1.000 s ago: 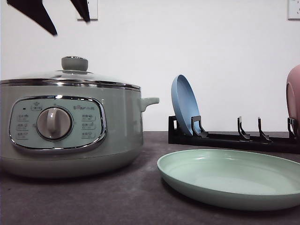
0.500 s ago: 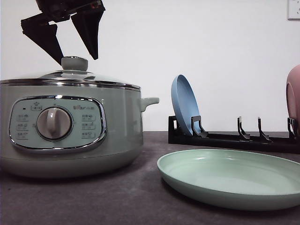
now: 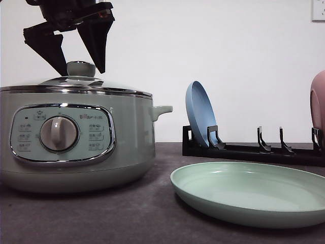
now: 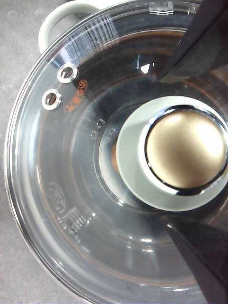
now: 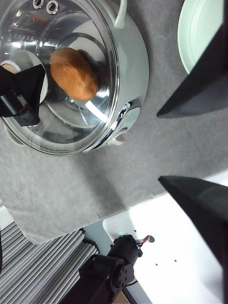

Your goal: Transfer potato from steamer to green plate

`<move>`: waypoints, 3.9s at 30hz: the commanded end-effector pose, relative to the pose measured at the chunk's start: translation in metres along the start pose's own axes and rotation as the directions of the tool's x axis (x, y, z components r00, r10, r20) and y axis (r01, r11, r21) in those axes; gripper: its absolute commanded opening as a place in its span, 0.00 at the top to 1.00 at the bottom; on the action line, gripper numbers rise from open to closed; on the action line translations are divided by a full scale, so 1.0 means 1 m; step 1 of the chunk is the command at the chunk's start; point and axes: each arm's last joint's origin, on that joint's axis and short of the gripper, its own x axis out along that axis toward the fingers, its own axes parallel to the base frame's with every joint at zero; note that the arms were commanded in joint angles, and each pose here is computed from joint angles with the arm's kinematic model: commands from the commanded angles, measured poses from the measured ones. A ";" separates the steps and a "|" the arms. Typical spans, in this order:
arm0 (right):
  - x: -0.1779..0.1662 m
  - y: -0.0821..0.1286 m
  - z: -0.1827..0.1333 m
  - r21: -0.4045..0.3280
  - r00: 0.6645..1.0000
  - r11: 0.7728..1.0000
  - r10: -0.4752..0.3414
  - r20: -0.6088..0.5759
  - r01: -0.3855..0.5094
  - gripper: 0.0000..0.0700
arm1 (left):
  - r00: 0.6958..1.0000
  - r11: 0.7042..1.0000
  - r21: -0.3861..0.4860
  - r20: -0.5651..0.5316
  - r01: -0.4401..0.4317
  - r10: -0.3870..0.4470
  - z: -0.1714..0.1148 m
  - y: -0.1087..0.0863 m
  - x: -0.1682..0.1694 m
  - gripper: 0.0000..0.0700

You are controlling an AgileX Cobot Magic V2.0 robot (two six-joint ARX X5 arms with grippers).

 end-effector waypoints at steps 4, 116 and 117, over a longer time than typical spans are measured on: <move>0.001 0.001 0.005 -0.018 1.000 1.000 -0.001 0.008 0.001 0.66 | 1.000 1.000 0.002 0.016 -0.002 0.002 0.006 -0.001 0.000 0.27; 0.217 -0.064 0.092 0.088 0.951 0.951 -0.284 -0.125 0.295 0.30 | 0.903 0.873 -0.371 0.163 -0.316 0.397 -0.075 0.078 -0.151 1.00; 0.223 -0.064 0.090 0.083 0.947 0.948 -0.294 -0.131 0.306 0.30 | 0.903 0.873 -0.371 0.163 -0.316 0.397 -0.075 0.078 -0.151 1.00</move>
